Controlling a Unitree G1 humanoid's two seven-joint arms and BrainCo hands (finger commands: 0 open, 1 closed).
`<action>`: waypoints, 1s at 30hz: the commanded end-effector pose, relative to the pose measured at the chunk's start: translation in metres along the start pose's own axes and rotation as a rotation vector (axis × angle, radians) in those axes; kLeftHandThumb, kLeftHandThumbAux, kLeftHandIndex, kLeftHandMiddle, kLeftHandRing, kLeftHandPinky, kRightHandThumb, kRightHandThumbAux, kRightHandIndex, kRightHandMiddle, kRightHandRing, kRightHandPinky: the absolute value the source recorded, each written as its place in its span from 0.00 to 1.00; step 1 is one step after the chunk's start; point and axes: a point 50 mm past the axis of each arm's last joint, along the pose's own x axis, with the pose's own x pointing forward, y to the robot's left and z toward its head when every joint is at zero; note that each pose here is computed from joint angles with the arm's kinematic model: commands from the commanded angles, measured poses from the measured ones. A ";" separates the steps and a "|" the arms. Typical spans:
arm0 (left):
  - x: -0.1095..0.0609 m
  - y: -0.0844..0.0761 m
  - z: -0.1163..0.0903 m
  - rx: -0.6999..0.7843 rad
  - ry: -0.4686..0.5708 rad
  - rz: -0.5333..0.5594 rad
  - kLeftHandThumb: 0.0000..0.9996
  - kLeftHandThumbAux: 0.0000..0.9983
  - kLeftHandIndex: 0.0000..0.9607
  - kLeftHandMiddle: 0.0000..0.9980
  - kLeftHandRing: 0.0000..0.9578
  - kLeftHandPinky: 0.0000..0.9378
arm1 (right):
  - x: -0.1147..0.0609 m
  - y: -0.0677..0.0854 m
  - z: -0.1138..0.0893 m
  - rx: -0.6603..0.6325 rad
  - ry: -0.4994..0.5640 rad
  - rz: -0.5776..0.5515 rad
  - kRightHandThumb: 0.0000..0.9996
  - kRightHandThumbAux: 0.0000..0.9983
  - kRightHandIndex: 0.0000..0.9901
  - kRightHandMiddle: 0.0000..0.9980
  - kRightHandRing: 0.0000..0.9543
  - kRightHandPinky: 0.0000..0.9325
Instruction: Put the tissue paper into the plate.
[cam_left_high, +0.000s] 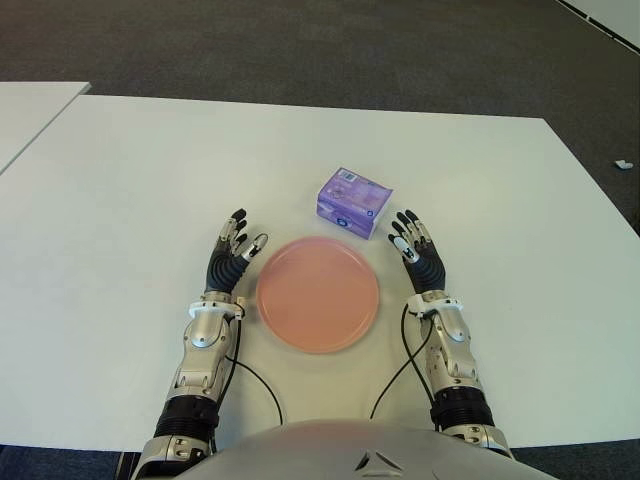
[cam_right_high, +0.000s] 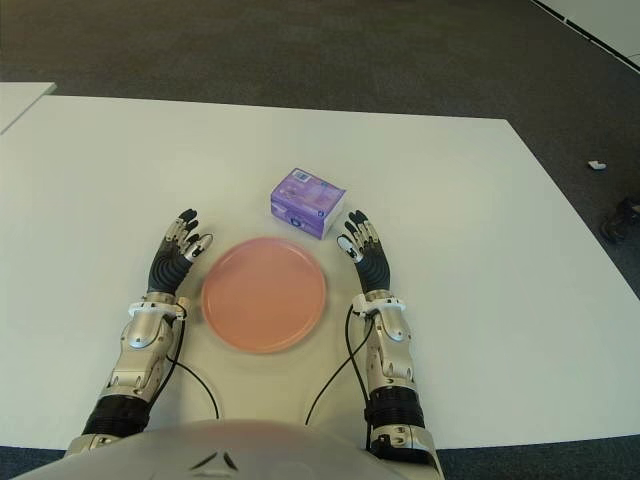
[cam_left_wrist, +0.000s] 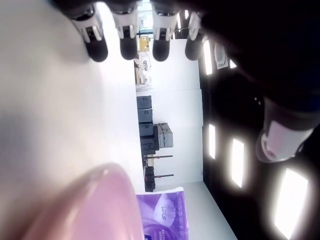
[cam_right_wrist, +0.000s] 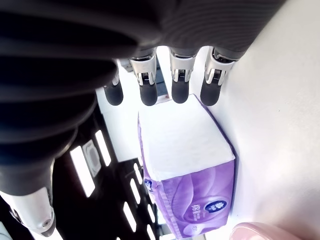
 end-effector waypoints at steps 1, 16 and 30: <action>-0.008 -0.003 -0.010 0.001 0.053 -0.001 0.00 0.54 0.00 0.00 0.00 0.00 | -0.020 -0.008 -0.032 0.034 0.160 -0.054 0.02 0.67 0.00 0.01 0.00 0.03; -0.008 -0.004 -0.012 -0.010 0.065 -0.007 0.00 0.53 0.00 0.00 0.00 0.00 | -0.021 -0.010 -0.033 0.027 0.166 -0.056 0.01 0.66 0.00 0.01 0.00 0.03; -0.009 -0.004 -0.012 0.011 0.066 -0.009 0.00 0.53 0.00 0.00 0.00 0.00 | -0.021 -0.010 -0.033 0.029 0.170 -0.064 0.01 0.66 0.00 0.01 0.00 0.03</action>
